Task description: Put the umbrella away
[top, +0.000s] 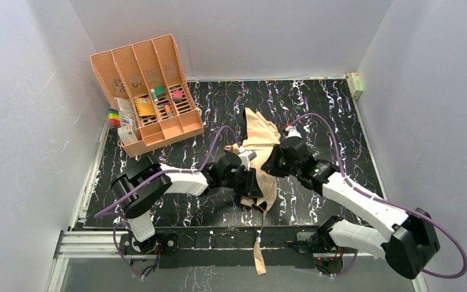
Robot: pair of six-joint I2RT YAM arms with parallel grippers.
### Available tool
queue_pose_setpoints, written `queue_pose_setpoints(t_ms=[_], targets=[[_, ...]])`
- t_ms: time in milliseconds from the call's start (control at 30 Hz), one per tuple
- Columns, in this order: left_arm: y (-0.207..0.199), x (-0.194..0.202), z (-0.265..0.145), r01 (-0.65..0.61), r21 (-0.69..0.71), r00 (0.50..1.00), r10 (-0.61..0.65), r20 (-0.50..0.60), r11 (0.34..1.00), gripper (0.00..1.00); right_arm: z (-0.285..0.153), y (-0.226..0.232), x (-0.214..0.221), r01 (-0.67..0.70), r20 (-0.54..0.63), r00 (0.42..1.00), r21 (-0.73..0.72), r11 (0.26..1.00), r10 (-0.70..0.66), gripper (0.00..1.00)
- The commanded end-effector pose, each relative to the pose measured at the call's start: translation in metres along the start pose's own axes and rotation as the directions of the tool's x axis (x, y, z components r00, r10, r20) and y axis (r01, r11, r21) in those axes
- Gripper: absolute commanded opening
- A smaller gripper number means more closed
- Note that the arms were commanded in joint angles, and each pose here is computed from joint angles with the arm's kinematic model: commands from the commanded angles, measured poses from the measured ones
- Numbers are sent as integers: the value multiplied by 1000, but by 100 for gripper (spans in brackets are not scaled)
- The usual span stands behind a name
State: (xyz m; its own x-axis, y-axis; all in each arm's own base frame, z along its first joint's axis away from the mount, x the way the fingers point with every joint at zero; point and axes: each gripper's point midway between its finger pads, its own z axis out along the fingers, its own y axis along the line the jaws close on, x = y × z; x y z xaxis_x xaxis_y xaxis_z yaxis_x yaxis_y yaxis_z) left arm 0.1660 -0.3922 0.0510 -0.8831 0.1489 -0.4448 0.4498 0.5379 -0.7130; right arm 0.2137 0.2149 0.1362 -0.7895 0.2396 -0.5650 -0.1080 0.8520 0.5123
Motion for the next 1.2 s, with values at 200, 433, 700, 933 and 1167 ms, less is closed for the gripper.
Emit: queue_pose_setpoints(t_ms=[200,433,700,933,1167], targets=[[8,19,9,8,-1,1000,-8,8,1000,23,51,-6,23,-26,-69,997,-22,999,25,11],[5,14,-8,-10,-33,1000,11,29,999,23,63,-50,69,-60,-137,988,66,996,68,3],[-17,-57,-74,-52,-124,976,77,203,991,36,61,-88,103,-82,-182,977,163,983,112,0],[-14,-198,-140,1,-221,932,79,354,975,87,59,-106,128,-98,-224,964,190,977,140,0],[32,-283,-112,226,-223,923,-136,359,948,98,59,-107,135,-105,-242,959,184,977,148,0]])
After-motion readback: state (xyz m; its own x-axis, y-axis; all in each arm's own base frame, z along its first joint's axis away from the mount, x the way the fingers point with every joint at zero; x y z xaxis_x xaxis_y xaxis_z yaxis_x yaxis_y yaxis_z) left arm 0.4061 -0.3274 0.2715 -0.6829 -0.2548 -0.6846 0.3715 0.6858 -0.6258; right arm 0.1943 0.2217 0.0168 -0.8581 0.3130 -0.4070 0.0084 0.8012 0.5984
